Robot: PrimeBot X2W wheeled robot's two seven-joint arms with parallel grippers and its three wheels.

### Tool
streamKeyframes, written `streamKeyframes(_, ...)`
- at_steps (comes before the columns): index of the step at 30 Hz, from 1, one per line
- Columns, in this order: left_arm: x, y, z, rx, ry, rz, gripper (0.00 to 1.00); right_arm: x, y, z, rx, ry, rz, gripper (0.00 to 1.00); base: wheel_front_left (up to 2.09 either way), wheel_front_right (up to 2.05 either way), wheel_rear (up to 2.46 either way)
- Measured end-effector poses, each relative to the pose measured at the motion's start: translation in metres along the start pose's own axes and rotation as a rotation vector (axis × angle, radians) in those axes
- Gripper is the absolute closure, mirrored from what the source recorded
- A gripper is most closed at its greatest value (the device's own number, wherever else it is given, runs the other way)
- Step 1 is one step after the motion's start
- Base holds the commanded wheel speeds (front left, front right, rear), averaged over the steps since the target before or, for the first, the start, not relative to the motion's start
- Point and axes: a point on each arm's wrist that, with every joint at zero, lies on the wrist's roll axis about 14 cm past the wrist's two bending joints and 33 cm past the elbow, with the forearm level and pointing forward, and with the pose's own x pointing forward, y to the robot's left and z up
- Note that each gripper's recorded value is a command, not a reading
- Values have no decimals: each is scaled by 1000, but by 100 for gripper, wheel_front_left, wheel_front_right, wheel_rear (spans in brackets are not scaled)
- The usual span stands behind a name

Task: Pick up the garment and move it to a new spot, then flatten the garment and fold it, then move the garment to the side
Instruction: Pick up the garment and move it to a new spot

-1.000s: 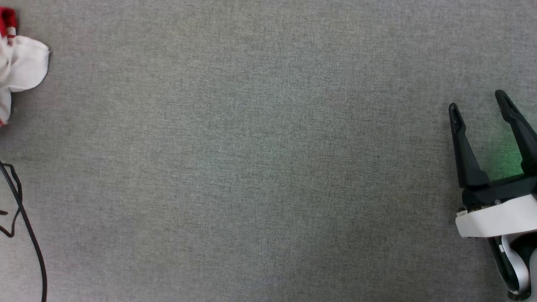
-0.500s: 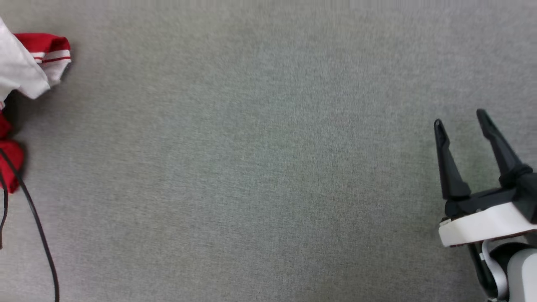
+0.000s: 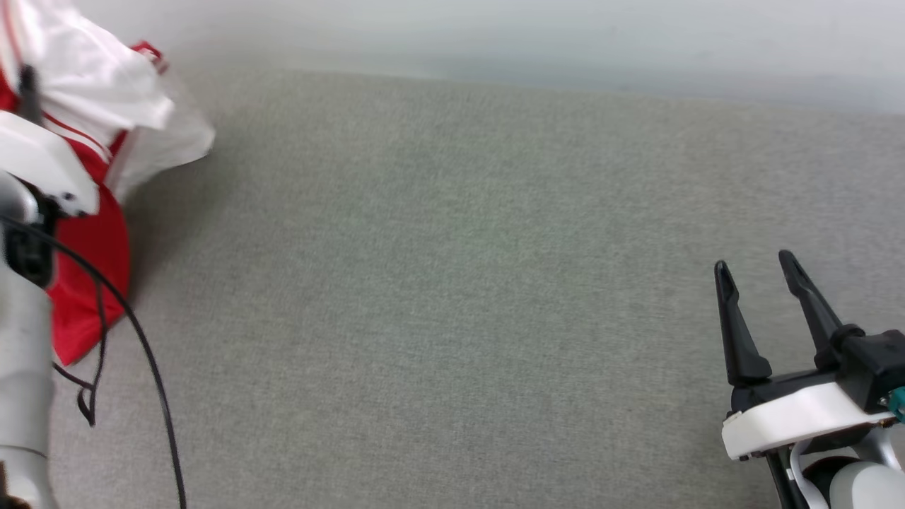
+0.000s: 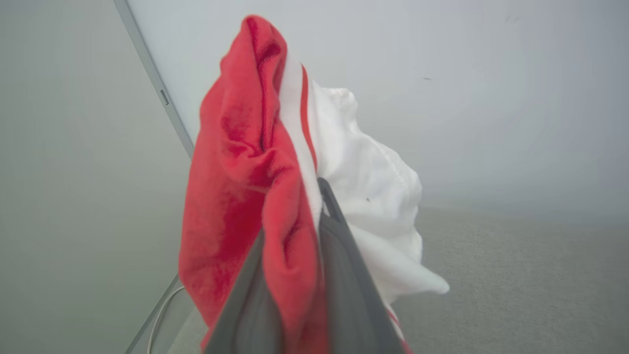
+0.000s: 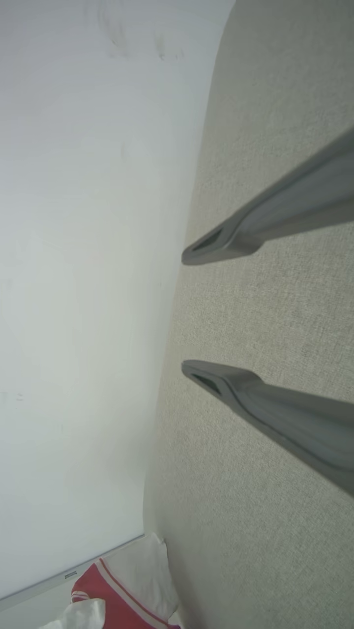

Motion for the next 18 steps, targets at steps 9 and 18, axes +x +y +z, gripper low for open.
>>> streamKeyframes(9,-24,-105,2,-63,-40,-226,100,-38,-24,15,-25,-10,-93,0,0,0,0)
streamKeyframes(18,-86,-230,-11,-150,28,-528,100,-72,-42,24,-9,-24,-172,0,0,0,0)
